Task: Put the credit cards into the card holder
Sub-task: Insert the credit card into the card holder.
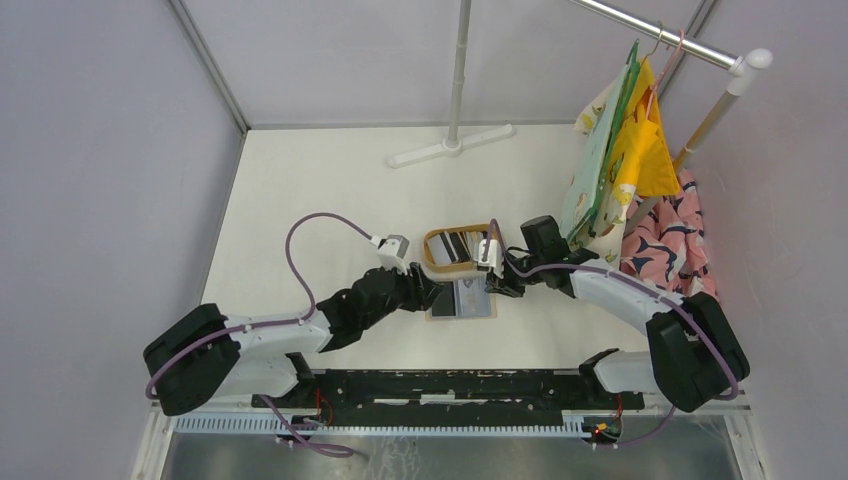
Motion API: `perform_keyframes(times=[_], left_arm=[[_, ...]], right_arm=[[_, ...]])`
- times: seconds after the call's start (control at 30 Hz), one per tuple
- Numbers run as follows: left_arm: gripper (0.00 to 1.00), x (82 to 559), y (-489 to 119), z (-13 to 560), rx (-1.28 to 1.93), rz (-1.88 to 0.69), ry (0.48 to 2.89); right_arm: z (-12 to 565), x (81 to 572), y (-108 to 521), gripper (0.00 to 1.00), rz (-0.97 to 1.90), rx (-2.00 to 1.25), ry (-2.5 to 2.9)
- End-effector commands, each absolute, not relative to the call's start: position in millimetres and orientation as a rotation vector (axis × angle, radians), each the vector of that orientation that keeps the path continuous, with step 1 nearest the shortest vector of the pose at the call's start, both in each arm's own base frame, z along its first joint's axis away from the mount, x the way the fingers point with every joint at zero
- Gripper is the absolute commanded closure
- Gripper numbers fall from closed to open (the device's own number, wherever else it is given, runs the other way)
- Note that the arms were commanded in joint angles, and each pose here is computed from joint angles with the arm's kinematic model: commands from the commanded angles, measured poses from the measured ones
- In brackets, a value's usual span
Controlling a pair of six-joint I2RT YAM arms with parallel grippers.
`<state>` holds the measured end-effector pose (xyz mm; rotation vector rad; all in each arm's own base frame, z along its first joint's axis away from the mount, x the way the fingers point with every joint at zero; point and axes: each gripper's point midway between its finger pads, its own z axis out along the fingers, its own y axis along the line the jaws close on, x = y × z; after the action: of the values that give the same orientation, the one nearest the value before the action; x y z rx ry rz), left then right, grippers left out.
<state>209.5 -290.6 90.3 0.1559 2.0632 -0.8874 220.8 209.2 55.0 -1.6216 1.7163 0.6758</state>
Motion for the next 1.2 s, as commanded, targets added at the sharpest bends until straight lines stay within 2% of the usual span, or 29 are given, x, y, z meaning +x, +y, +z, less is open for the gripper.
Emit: perform_keyframes(times=[0.0,0.17,0.3,0.5,0.73,1.17], left_arm=[[0.44,222.3,-279.8,112.4,0.085,-0.860,1.955],[0.43,220.7,-284.3,107.4,0.097,-0.872,1.975],[0.44,221.8,-285.7,98.8,0.097,-0.853,2.002],[0.44,225.4,-275.4,75.8,0.067,-0.744,2.077],[0.44,225.8,-268.3,57.3,0.046,-0.666,2.146],[0.47,221.5,-267.8,43.0,0.046,-0.648,2.198]], right_arm=[[84.6,246.4,211.0,0.74,0.610,-1.504,1.692],[85.4,246.5,211.6,0.71,0.668,-1.420,1.751],[78.3,230.0,222.1,0.64,0.835,-1.373,1.789],[68.7,229.4,226.2,0.51,0.914,-1.244,1.904],[51.8,236.4,225.8,0.47,0.950,-1.042,2.105],[35.9,244.9,215.9,0.49,0.948,-0.839,2.277]])
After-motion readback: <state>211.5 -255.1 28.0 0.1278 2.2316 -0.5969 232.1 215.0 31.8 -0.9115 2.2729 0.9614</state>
